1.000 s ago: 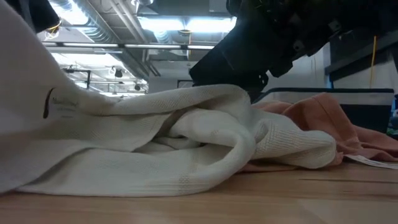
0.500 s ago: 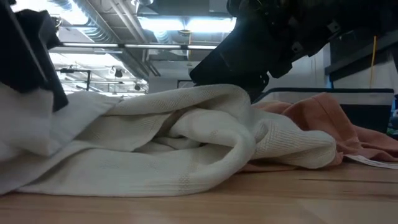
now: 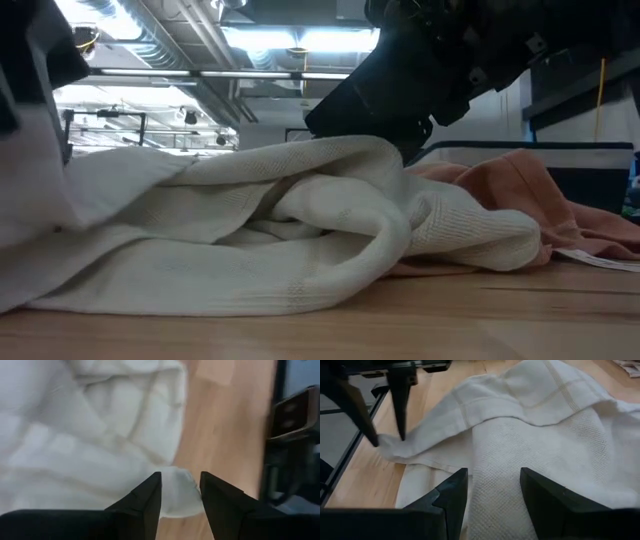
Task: Fold towel
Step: Fold the white towel on the table
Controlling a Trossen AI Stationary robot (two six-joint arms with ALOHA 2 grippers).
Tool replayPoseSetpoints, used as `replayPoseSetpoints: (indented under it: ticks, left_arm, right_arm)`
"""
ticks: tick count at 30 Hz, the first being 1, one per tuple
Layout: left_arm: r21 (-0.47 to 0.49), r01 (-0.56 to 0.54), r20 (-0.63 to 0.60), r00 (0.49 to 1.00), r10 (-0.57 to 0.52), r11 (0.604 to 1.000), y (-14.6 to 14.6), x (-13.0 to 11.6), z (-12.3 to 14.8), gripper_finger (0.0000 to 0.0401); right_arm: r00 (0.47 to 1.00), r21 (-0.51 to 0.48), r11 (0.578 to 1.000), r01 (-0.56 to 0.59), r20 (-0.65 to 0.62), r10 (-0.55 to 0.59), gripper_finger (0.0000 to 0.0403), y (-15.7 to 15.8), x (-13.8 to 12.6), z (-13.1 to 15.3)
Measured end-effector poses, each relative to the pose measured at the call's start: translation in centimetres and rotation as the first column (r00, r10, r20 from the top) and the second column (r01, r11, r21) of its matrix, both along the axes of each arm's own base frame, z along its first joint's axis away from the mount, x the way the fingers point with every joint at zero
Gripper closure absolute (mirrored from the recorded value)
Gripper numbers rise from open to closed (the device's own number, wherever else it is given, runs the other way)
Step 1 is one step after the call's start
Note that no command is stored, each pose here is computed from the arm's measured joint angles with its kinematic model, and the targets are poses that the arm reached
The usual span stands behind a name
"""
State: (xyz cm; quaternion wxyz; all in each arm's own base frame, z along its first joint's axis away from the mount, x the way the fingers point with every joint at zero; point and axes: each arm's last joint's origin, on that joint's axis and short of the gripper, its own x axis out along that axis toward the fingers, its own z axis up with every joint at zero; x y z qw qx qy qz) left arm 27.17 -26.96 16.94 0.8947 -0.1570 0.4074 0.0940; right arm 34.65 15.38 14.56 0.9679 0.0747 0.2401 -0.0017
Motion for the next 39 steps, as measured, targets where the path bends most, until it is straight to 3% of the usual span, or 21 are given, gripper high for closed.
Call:
replayPoseSetpoints:
  ticks: [5,12,17,23,26,29,32,35,37,39]
  left_arm:
    - [0.016,-0.012,-0.022,1.000,0.013,1.000,0.3,-0.1,-0.1,0.0284]
    - [0.023,0.031,-0.042,0.999,-0.030,0.999,0.2,-0.2,-0.2,0.0380]
    - [0.070,0.065,-0.083,0.995,-0.059,0.995,-0.1,-1.2,-0.1,0.0396]
    - [0.190,0.054,-0.174,0.985,-0.020,0.980,-0.7,-4.8,5.2,0.0399]
    - [0.263,0.013,-0.139,0.990,0.024,0.965,-0.8,-7.2,8.7,0.0399]
    - [0.296,-0.008,-0.061,0.998,0.027,0.955,-1.1,-9.8,11.4,0.0399]
    - [0.313,-0.019,0.011,1.000,0.016,0.950,-1.8,-12.1,12.5,0.0399]
    - [0.300,-0.034,0.083,0.996,0.009,0.953,-2.5,-14.2,12.7,0.0400]
    - [0.283,-0.044,0.129,0.992,0.007,0.958,-2.9,-15.5,12.3,0.0399]
    - [0.256,-0.068,0.174,0.985,0.024,0.964,-3.1,-16.7,11.8,0.0400]
  right_arm:
    - [1.000,0.000,1.000,0.000,0.000,0.000,0.0219,0.0,0.0,0.0]
    - [1.000,-0.002,1.000,-0.001,-0.002,0.001,0.0219,0.0,0.0,0.0]
    - [1.000,-0.008,1.000,-0.004,-0.009,0.004,0.0219,0.0,0.0,-0.1]
    - [0.998,-0.024,0.998,-0.051,0.027,0.052,0.0219,0.1,0.0,1.8]
    - [0.991,-0.137,0.986,-0.096,0.078,0.108,0.0219,0.3,0.5,3.6]
    - [0.982,-0.381,0.919,-0.103,0.107,0.154,0.0219,0.3,1.2,5.1]
    - [0.984,-0.606,0.792,-0.074,0.084,0.156,0.0219,-0.2,1.8,6.1]
    - [0.995,-0.724,0.688,-0.042,0.031,0.094,0.0219,-1.8,2.5,6.4]
    - [0.998,-0.741,0.670,-0.036,0.008,0.063,0.0219,-3.6,3.1,6.4]
    - [0.996,-0.721,0.689,-0.068,-0.015,0.083,0.0219,-5.6,3.8,6.3]
